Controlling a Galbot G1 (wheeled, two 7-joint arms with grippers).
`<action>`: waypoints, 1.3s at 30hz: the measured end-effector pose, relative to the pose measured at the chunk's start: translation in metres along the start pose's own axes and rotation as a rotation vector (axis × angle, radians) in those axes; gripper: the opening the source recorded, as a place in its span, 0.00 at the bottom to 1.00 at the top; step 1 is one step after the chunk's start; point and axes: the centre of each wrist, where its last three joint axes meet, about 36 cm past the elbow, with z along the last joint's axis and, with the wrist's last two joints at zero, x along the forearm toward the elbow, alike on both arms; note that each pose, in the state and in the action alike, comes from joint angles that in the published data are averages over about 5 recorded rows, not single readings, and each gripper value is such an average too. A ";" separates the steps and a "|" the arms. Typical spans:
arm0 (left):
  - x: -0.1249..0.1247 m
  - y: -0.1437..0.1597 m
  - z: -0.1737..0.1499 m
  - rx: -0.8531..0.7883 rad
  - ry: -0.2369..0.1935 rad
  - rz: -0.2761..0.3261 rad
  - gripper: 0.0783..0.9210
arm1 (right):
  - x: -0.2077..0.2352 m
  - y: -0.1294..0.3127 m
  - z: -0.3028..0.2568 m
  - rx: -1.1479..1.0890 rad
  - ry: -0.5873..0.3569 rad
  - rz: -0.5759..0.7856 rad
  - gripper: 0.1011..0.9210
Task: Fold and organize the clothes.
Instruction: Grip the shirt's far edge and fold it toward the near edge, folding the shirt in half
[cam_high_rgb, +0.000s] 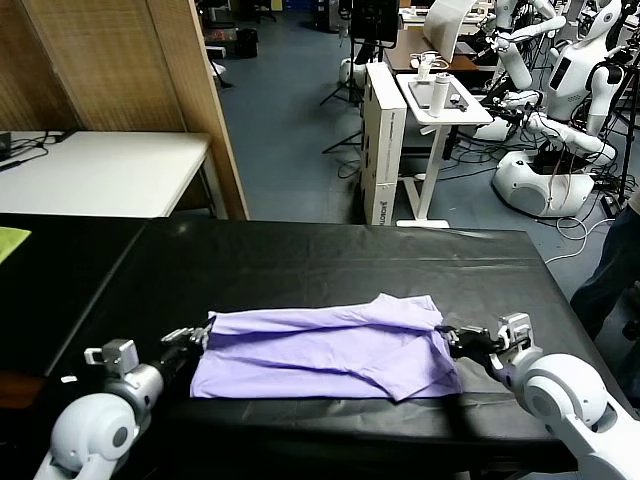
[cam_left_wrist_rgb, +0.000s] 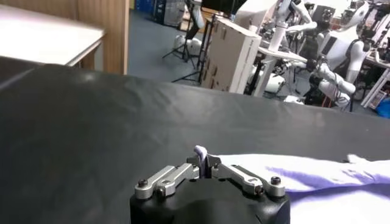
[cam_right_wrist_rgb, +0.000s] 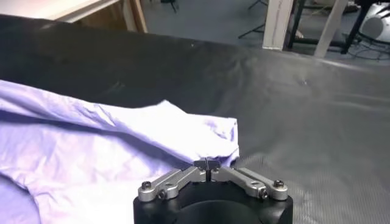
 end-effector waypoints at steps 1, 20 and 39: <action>0.000 0.001 0.001 0.002 0.002 -0.003 0.16 | 0.001 0.000 0.001 0.000 0.001 0.000 0.05; 0.014 -0.002 0.019 -0.001 0.017 -0.027 0.16 | 0.009 0.006 0.006 0.003 0.016 -0.011 0.05; 0.033 -0.007 0.029 0.007 0.036 -0.106 0.83 | 0.023 -0.003 -0.016 -0.046 -0.045 0.003 0.96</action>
